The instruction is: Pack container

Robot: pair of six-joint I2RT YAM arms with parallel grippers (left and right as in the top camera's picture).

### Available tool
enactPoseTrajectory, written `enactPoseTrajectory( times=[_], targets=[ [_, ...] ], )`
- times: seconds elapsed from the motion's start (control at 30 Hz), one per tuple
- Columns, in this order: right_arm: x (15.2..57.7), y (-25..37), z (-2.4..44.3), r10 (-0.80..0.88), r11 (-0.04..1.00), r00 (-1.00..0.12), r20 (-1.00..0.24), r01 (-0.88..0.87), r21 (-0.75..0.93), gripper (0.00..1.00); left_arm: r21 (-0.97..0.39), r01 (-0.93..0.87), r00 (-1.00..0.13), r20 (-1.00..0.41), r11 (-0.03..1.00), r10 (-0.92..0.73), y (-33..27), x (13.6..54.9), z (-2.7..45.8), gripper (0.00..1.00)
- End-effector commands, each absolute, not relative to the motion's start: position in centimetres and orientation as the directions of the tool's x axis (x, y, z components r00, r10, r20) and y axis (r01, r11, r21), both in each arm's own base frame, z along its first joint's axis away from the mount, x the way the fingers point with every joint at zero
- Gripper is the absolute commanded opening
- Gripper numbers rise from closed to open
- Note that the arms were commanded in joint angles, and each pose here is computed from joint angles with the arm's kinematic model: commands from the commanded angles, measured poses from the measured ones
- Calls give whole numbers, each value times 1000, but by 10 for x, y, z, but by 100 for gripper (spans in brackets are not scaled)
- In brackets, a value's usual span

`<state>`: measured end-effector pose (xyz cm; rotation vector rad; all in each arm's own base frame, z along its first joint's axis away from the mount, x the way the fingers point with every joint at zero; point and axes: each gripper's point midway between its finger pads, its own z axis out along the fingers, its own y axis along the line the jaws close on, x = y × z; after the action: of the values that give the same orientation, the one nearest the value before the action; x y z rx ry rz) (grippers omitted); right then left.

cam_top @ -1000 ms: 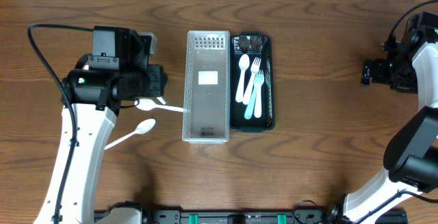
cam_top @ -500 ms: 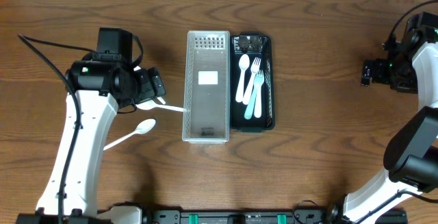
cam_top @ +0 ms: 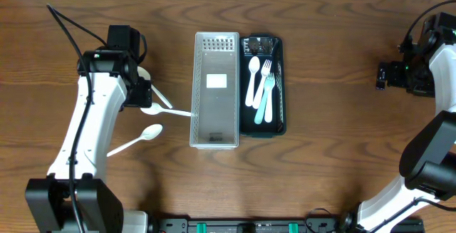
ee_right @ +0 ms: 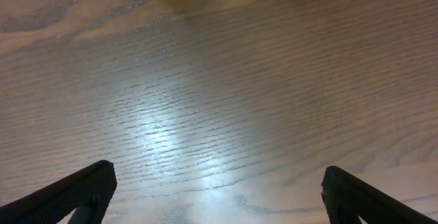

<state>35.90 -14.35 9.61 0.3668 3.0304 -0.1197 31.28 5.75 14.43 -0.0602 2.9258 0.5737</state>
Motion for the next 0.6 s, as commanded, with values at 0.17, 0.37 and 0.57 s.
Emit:
enactPoseTrajectory(
  times=[0.17, 0.37, 0.57],
  targets=[
    [358, -144, 96, 227, 970, -969, -95, 234, -65, 99, 185, 216, -972, -48, 959, 229, 25, 298, 131, 98],
    [358, -144, 96, 228, 970, -969, -95, 234, -65, 99, 114, 217, -976, 16, 969, 217, 33, 279, 123, 98],
    [358, -144, 96, 227, 970, -969, -95, 234, -65, 99, 82, 129, -991, 48, 988, 126, 55, 265, 108, 98]
  ],
)
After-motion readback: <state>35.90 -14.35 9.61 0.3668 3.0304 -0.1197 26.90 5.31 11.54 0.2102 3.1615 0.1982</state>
